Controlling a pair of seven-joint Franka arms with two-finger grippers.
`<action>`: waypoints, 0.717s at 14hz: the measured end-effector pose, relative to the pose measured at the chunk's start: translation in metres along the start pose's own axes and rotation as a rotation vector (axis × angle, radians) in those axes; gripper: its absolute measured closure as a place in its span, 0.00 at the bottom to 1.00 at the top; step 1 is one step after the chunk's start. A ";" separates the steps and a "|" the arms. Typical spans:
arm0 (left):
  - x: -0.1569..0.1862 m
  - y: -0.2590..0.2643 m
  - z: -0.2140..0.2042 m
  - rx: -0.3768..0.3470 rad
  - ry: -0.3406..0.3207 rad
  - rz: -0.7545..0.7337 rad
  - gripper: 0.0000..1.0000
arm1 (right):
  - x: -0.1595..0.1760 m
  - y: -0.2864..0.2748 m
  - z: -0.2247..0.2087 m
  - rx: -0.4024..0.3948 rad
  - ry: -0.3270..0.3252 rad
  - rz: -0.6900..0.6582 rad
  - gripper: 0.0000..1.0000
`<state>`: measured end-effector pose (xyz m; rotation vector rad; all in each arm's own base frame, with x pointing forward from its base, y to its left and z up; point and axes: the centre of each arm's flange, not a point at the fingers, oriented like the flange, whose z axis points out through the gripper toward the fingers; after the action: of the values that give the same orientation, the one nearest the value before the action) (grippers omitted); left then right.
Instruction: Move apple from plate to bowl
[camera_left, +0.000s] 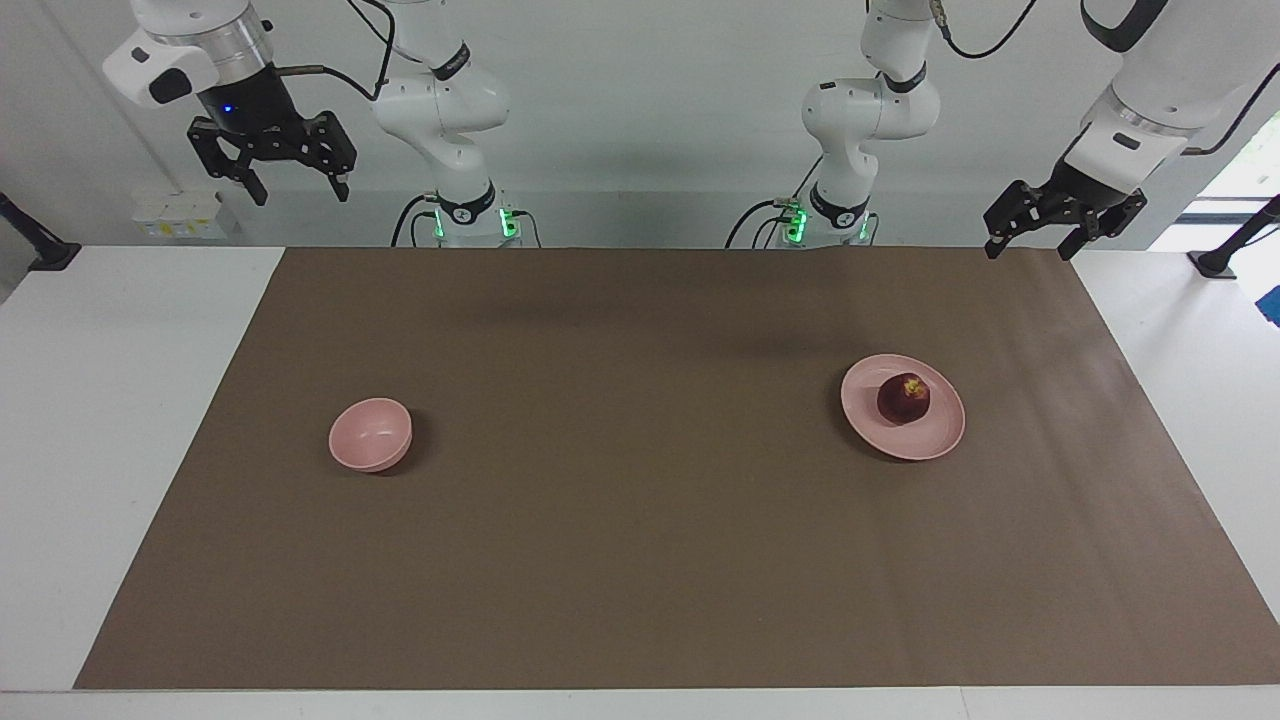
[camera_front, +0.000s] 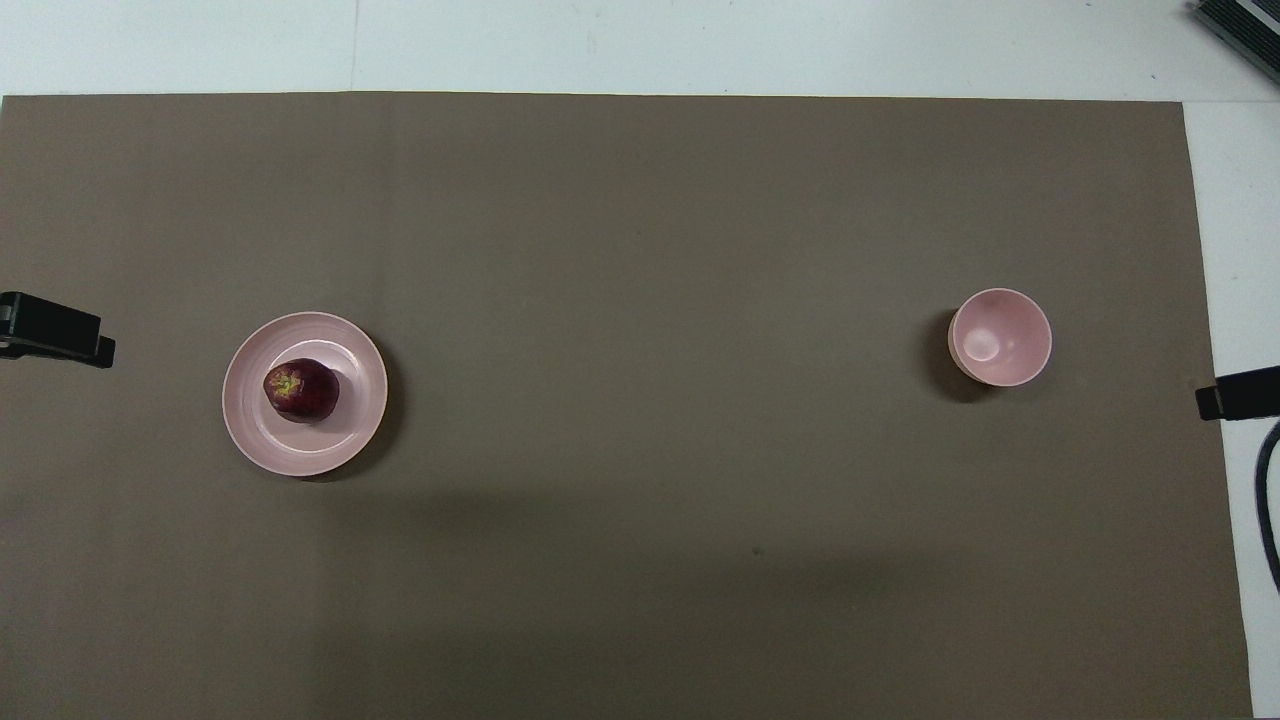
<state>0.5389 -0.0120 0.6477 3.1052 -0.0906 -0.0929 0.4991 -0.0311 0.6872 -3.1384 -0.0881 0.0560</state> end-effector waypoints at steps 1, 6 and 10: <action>0.000 0.000 0.000 0.000 0.000 0.000 0.00 | 0.000 0.000 0.000 0.000 0.000 0.000 0.00; 0.000 0.003 0.000 0.000 -0.002 0.005 0.00 | 0.000 -0.002 -0.001 0.000 0.002 -0.005 0.00; 0.000 0.002 0.002 0.000 -0.006 0.004 0.00 | -0.002 -0.003 -0.003 0.000 0.005 -0.006 0.00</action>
<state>0.5384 -0.0145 0.6454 3.1048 -0.0976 -0.1026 0.4975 -0.0284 0.6899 -3.1381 -0.0968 0.0474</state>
